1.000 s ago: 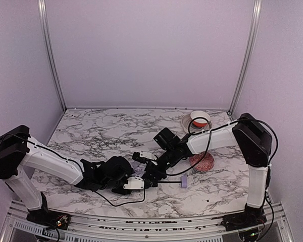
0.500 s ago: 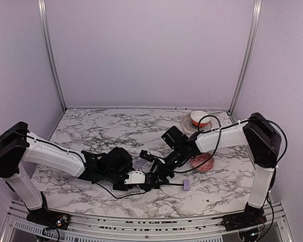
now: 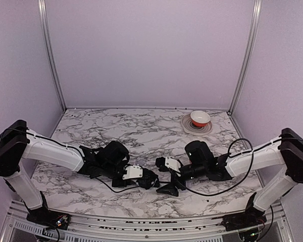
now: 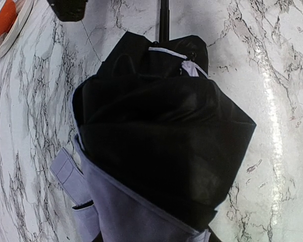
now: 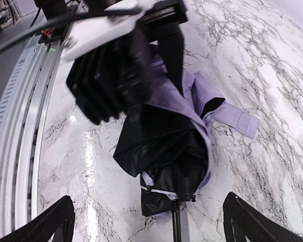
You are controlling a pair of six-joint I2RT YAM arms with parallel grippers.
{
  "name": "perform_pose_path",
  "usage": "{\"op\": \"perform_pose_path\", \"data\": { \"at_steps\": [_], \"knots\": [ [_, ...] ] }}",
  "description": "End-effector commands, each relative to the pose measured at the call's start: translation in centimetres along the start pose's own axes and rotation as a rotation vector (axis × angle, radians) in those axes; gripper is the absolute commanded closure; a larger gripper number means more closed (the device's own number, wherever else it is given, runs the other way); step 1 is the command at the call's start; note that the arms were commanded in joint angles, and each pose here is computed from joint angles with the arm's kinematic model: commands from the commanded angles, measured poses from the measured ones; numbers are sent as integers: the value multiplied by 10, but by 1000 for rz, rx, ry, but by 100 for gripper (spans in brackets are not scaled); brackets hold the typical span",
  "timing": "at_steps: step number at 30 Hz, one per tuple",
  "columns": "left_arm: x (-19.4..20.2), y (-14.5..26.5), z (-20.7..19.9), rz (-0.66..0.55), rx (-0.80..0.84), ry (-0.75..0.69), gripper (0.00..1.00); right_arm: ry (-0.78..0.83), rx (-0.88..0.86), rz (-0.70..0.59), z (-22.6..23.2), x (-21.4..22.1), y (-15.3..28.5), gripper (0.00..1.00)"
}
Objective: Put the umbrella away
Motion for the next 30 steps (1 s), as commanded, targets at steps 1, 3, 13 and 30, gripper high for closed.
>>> {"op": "perform_pose_path", "data": {
  "at_steps": [1, 3, 13, 30],
  "knots": [
    [44, -6, -24, 162, 116, 51, 76, 176, 251, -58, -28, -24, -8, 0],
    [44, -6, -24, 163, 111, 53, 76, 182, 265, -54, -33, -20, -13, 0],
    [42, -4, -22, 150, 106, 63, 76, 281, 121, -149, -8, -12, -39, 0],
    [32, -5, -25, 89, 161, 80, 75, 246, 102, -41, -14, 35, -74, 8]
  ]
}}
Point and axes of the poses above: each gripper's point midway between its finger pads, its own y axis back along the fingers, its own z axis along the line the jaws close on, x = y × z, the point moved 1 cm from there along y, back along the fingers, and after that the axes turned 14 degrees about y, right-handed, at the moved point
